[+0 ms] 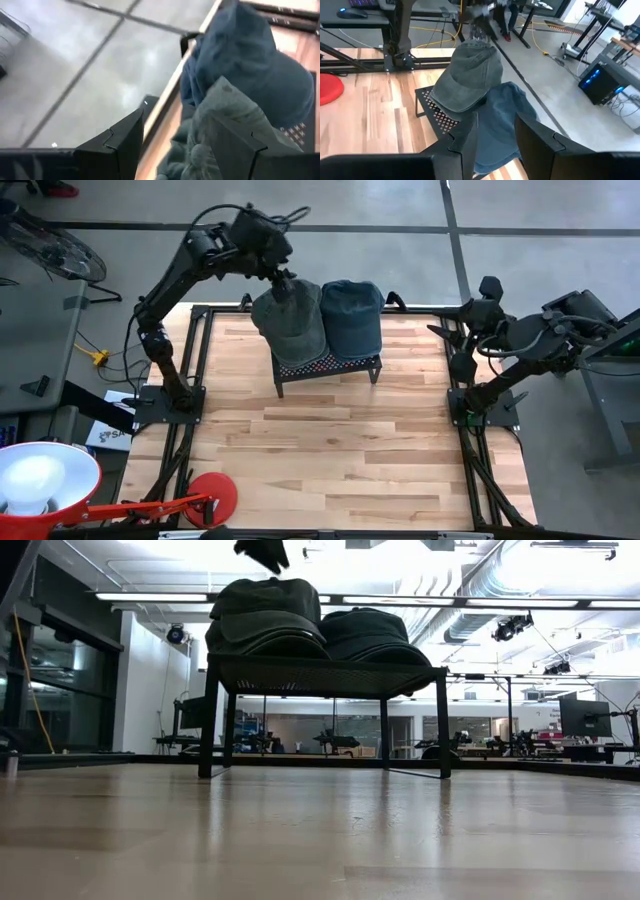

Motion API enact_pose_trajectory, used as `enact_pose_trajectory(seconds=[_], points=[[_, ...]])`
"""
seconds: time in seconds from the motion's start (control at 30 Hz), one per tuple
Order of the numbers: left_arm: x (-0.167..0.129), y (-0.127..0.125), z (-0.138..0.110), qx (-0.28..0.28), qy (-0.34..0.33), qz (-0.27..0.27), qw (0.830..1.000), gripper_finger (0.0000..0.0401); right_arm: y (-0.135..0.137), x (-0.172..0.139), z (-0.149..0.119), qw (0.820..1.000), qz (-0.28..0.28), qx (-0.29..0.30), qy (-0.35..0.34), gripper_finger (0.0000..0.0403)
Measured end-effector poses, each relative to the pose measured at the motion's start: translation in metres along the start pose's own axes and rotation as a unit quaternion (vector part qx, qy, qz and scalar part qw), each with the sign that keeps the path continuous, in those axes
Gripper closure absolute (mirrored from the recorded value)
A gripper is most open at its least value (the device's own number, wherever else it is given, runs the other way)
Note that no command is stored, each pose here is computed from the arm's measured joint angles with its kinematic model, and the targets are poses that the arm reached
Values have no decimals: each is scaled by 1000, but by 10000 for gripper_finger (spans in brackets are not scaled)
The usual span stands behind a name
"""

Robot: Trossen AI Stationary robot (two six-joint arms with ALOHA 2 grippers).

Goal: Pick & Place hat
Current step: Return to Home Position

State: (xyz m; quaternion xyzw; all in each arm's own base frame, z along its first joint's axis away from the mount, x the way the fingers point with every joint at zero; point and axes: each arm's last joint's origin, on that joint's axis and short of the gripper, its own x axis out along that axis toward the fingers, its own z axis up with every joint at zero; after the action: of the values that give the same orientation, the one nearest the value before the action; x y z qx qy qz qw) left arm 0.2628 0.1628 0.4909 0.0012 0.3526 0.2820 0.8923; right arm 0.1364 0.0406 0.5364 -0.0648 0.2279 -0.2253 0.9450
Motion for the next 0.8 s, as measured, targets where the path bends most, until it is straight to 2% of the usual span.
enact_pose_trajectory(seconds=[0.4,0.57,0.7,0.8], points=[[-75,11,3,-22,-141,31,989,195,-1,0,-3,999,7,35,12,281],[-96,9,-1,-28,-176,-31,983,195,9,12,-17,998,-17,42,37,281],[-102,0,-4,-13,-173,-87,981,195,25,33,-47,995,-43,63,61,281],[-100,-10,-9,-2,-142,-106,984,195,38,50,-75,993,-29,94,68,281]])
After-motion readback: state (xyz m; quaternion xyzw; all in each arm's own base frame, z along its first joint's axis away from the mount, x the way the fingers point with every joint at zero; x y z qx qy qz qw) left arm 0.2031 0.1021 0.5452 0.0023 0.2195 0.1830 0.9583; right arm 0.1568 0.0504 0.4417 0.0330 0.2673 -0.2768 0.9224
